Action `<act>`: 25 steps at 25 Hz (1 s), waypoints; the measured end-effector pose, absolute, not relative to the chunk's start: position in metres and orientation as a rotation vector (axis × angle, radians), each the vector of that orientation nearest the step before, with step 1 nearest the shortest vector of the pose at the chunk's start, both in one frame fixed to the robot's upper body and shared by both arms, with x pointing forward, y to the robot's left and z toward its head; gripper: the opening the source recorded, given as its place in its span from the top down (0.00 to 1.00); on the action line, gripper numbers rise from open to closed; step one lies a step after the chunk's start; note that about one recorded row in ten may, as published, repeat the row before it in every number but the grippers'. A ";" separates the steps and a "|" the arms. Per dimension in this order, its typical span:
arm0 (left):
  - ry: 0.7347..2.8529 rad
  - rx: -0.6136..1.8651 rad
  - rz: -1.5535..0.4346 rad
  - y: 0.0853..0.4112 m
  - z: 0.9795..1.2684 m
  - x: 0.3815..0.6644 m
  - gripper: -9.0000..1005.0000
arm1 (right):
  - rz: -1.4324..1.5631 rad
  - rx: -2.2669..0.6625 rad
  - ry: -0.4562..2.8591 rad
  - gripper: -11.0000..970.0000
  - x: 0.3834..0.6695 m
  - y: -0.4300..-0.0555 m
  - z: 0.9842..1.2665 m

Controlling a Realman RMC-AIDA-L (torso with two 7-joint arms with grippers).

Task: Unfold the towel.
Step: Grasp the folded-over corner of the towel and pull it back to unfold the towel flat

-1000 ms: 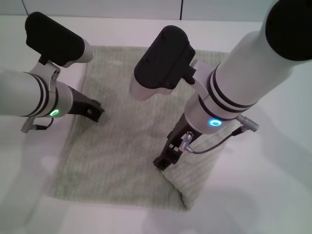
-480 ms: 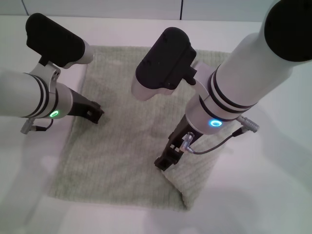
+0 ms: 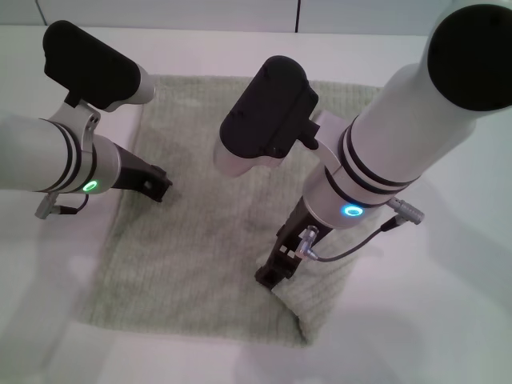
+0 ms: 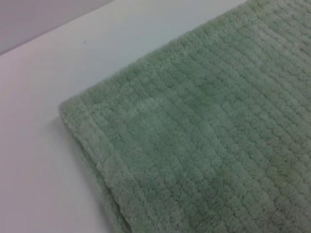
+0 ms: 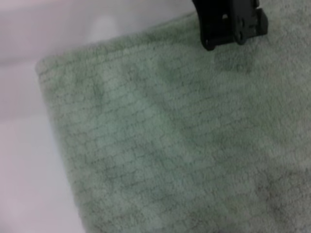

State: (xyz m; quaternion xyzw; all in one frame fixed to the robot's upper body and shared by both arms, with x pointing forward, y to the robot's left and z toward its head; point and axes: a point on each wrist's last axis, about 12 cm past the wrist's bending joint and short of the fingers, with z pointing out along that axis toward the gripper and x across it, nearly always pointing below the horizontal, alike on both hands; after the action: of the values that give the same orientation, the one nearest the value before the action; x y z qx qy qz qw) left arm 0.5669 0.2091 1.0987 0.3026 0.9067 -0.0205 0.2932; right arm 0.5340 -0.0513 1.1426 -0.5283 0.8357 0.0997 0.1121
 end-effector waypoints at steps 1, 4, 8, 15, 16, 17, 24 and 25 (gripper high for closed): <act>2.414 0.806 -0.055 0.209 1.099 0.567 0.99 | 0.290 -1.551 2.457 0.29 0.534 -0.052 1.142; 2.412 0.808 -0.055 0.209 1.099 0.567 0.99 | 0.290 -1.550 2.479 0.30 0.535 -0.052 1.140; 2.412 0.809 -0.055 0.208 1.099 0.567 0.99 | 0.290 -1.539 2.504 0.44 0.538 -0.054 1.139; 2.411 0.813 -0.055 0.208 1.100 0.566 0.99 | 0.290 -1.549 2.488 0.62 0.537 -0.053 1.143; 2.411 0.813 -0.055 0.208 1.100 0.566 0.99 | 0.292 -1.549 2.484 0.64 0.537 -0.052 1.144; 2.411 0.814 -0.054 0.208 1.100 0.567 0.99 | 0.291 -1.554 2.477 0.67 0.537 -0.052 1.146; 2.411 0.819 -0.051 0.208 1.100 0.567 0.99 | 0.279 -1.583 2.471 0.95 0.536 -0.052 1.150; 2.411 0.819 -0.051 0.208 1.100 0.567 0.99 | 0.278 -1.588 2.472 0.96 0.536 -0.052 1.151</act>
State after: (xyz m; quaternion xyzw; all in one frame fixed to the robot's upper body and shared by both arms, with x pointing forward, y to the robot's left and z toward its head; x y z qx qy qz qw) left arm 0.5666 0.2082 1.0997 0.3075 0.9050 -0.0191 0.2932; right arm 0.5356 -0.0518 1.1508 -0.5355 0.8339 0.0939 0.0951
